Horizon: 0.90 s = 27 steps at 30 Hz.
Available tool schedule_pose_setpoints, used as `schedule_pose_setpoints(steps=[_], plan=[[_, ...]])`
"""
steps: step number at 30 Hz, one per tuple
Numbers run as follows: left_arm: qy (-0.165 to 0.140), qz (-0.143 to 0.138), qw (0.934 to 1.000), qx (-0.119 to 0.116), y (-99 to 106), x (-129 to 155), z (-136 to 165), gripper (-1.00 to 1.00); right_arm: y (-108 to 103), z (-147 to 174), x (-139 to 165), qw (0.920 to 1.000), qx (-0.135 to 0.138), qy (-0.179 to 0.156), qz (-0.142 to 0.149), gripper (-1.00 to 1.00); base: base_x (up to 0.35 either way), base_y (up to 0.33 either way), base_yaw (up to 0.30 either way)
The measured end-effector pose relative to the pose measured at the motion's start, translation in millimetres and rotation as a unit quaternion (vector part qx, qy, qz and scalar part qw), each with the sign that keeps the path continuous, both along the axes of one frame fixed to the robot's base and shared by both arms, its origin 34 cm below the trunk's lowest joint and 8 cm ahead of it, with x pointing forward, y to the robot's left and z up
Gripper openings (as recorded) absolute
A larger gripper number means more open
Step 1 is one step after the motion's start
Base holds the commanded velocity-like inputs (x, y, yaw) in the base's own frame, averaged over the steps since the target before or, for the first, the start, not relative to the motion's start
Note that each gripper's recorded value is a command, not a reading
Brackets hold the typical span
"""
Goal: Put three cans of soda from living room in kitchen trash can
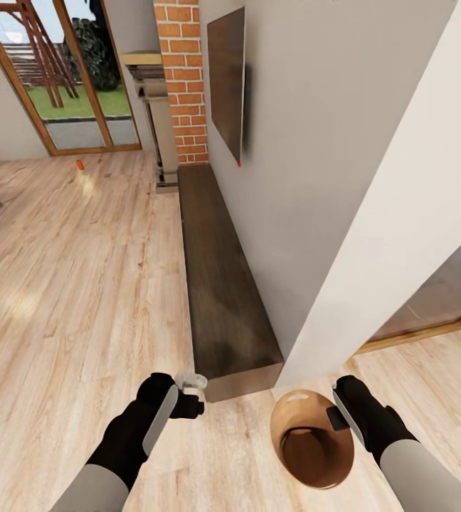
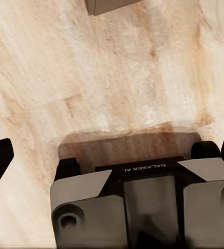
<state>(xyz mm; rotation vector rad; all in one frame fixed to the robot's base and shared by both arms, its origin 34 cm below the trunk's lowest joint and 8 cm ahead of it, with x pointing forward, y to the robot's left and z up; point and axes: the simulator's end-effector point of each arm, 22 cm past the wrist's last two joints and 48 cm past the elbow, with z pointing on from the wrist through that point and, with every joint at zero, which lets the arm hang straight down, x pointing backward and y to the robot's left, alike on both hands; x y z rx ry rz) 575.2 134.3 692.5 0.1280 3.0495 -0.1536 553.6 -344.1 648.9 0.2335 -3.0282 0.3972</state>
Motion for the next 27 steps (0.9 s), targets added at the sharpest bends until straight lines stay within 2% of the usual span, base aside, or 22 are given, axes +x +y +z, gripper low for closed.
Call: schedule_pose_setpoints(steps=[12,21,24,27], plan=[[0.017,0.007,0.9996,0.019,10.9,0.3,-16.3,1.0,-0.2,12.2,-3.5,1.0,0.0,0.0,-0.001,-1.0,0.0,0.0,0.0],[0.02,0.008,0.9995,0.022,12.8,-2.8,-12.2,1.0,7.5,19.6,-6.5,0.9999,0.011,0.001,-0.004,-1.0,0.0,0.0,0.0],[0.02,0.009,0.9995,0.022,12.7,-3.9,-9.7,1.0,16.0,20.6,-8.4,0.9997,0.025,0.003,-0.005,-1.0,0.0,0.0,0.0],[0.02,0.009,0.9995,0.022,12.7,-4.8,-7.1,1.0,33.3,20.4,-12.0,0.9979,0.063,0.009,-0.011,-1.0,0.0,0.0,0.0]])
